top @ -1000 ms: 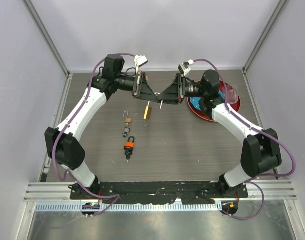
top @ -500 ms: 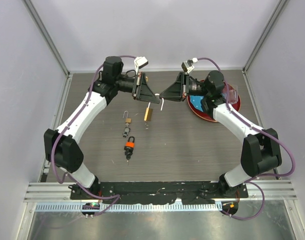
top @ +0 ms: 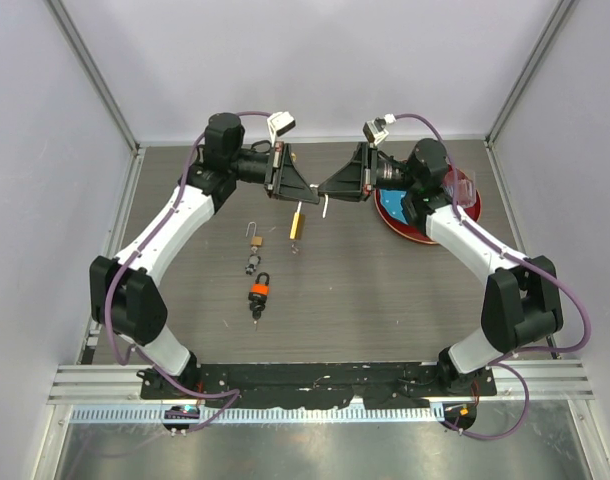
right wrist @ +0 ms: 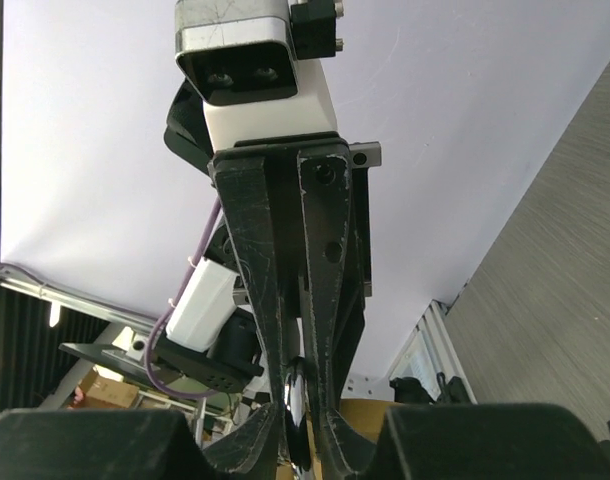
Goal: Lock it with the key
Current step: Lock the lock.
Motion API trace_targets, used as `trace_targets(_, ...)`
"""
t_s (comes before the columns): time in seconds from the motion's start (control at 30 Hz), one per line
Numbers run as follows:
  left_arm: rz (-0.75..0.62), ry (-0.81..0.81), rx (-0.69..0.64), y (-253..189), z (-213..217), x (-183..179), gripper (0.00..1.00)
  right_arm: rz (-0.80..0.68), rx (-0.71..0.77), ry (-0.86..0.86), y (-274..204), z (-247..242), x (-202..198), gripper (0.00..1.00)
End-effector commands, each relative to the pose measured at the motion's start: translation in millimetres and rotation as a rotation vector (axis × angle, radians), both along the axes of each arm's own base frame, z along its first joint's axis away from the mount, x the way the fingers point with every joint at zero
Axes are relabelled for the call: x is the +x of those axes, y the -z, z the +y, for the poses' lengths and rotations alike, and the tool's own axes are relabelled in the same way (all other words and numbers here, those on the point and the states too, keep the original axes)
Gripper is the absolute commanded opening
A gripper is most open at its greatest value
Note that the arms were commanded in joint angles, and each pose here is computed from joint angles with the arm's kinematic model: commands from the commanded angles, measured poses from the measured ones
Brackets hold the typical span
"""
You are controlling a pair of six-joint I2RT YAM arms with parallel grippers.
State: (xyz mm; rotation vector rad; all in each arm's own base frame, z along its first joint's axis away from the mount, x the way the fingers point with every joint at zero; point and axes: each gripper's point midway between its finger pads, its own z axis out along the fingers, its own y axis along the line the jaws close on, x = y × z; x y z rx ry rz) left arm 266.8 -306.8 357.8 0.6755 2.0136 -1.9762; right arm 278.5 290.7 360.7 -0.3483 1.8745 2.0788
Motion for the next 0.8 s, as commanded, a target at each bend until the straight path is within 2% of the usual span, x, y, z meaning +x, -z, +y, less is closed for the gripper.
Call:
trace_targets(0.0, -0.068, 0.0, -0.042, -26, 2, -4, 0.0, -0.093, -0.037, -0.001, -8, 3, -9, 0.27)
trace_targets(0.1, -0.072, 0.0, -0.044, -28, 2, -4, 0.0, -0.089, -0.07, 0.0, 0, 4, -10, 0.15)
trace_targets(0.13, -0.07, -0.001, -0.043, -27, 2, -3, 0.0, -0.087, -0.071, 0.0, 0, 4, -9, 0.13)
trace_targets(0.33, -0.073, -0.018, -0.043, -29, 0, 1, 0.0, -0.094, -0.087, -0.019, 6, 12, -13, 0.22)
trace_targets(0.4, -0.073, -0.02, -0.044, -30, 0, 2, 0.0, -0.075, -0.112, -0.025, 11, 15, -14, 0.22)
trace_targets(0.5, -0.074, -0.018, -0.045, -31, 0, 2, 0.0, -0.075, -0.131, -0.019, 17, 16, -12, 0.14)
trace_targets(0.57, -0.075, -0.02, -0.046, -31, -1, 3, 0.0, -0.073, -0.133, -0.019, 18, 17, -11, 0.12)
trace_targets(0.63, -0.07, -0.018, -0.044, -30, -1, 3, 0.0, -0.072, -0.133, -0.022, 19, 17, -11, 0.02)
trace_targets(0.77, -0.069, -0.026, -0.043, -29, 0, 6, 0.01, -0.07, -0.133, -0.011, 18, 17, -10, 0.02)
